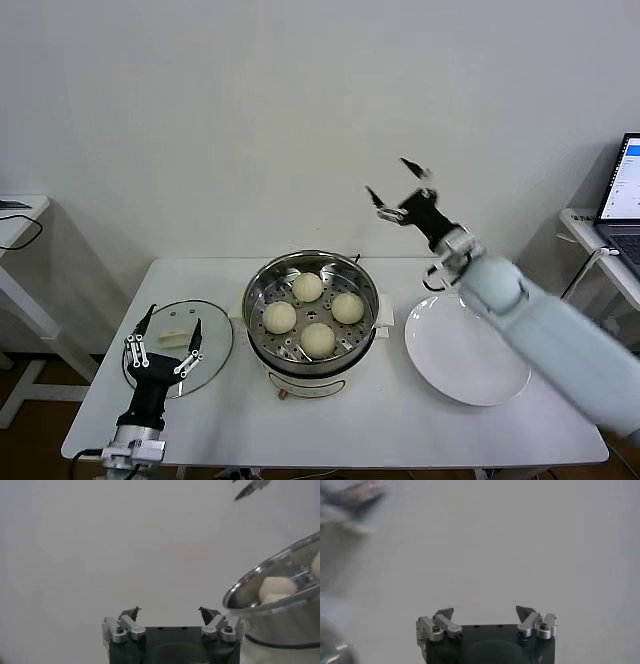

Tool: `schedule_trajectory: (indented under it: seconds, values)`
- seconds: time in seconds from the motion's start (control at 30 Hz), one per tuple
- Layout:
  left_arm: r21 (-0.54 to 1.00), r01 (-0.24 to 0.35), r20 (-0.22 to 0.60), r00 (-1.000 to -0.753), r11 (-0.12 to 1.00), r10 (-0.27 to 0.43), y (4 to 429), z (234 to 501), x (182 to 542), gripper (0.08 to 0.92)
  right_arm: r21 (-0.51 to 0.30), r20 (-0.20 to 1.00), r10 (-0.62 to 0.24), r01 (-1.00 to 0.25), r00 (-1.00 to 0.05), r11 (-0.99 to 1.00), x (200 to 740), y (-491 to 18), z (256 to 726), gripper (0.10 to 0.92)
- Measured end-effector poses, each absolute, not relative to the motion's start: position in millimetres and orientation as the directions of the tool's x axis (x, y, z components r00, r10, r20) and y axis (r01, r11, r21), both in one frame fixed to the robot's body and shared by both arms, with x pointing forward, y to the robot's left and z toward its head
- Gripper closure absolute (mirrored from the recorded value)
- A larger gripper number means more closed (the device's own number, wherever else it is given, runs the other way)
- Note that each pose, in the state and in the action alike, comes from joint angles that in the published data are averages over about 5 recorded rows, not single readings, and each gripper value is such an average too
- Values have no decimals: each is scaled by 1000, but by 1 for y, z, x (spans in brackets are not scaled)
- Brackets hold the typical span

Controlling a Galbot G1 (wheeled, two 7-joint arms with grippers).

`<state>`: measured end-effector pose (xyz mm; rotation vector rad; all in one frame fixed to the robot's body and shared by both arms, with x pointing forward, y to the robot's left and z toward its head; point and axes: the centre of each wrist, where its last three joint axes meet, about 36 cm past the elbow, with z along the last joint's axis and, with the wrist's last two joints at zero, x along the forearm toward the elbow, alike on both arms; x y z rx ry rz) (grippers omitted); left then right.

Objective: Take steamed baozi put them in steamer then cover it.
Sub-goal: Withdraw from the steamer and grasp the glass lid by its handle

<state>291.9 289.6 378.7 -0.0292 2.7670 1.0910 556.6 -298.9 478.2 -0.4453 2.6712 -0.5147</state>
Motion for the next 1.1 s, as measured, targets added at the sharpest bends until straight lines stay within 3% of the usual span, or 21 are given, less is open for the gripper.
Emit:
schedule_trajectory:
  seconds: [0.27,0.43,0.77,1.1]
  values:
    - [842,-84,-114,-993,532,24,318,352,309,177,-143,-292,-37,6,-956,990,492,-339,374,200]
    - [914,-53,-61,-998,403,7,337,332,311,177,-46,-227,90,103,-970,994,443,-343,324,200]
    - [977,16,17,-1000,215,-6,354,295,319,177,43,-171,175,170,-970,985,386,-323,283,200]
    - [985,29,34,-999,168,-28,360,262,342,177,40,-154,189,185,-970,982,364,-316,271,200]
